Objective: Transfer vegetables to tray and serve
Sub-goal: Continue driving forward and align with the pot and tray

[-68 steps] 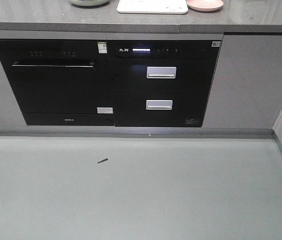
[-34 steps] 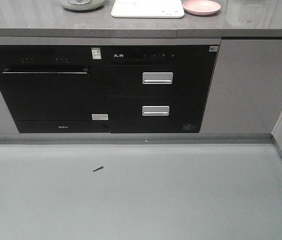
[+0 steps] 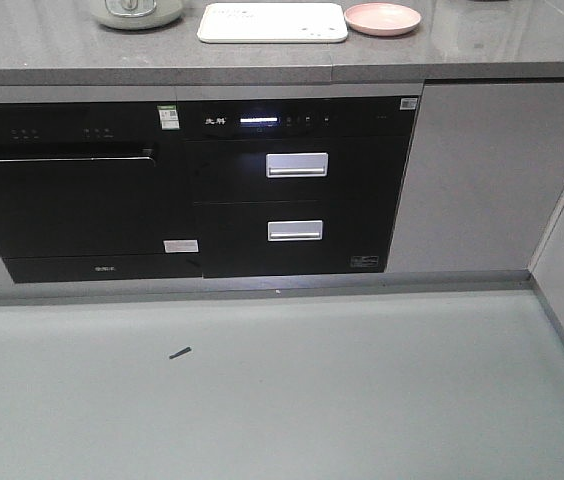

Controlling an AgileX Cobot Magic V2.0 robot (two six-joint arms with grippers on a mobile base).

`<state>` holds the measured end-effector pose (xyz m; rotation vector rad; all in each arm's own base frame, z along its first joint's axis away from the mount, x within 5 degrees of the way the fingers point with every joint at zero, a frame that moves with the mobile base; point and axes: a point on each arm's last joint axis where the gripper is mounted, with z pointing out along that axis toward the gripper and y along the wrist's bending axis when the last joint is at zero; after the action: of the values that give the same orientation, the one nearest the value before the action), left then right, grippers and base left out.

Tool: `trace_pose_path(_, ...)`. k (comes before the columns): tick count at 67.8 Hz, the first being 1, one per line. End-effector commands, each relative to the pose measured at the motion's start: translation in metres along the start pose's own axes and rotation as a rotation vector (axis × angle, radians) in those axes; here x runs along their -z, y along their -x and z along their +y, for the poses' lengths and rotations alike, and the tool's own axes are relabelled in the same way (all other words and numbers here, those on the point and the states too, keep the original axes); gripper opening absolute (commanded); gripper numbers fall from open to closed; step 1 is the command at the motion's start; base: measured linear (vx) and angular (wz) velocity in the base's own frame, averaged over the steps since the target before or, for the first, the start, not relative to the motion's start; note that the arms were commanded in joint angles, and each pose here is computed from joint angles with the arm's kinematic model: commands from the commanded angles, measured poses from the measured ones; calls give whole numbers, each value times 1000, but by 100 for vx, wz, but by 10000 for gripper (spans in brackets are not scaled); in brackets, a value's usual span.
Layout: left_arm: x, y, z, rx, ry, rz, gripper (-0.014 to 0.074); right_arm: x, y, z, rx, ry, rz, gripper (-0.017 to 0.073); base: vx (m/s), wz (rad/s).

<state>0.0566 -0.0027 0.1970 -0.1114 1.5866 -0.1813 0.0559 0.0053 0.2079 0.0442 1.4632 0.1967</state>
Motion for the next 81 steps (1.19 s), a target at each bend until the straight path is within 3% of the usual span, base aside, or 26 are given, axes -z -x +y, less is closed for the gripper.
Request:
trace_pose_path(1, 0, 0, 0, 9, -6, -55, -6, 0, 2, 2, 11, 24, -62, -3, 7, -5)
trace_pose_path(81, 0, 0, 0, 9, -6, -55, -6, 0, 2, 2, 11, 24, -62, -3, 8, -1)
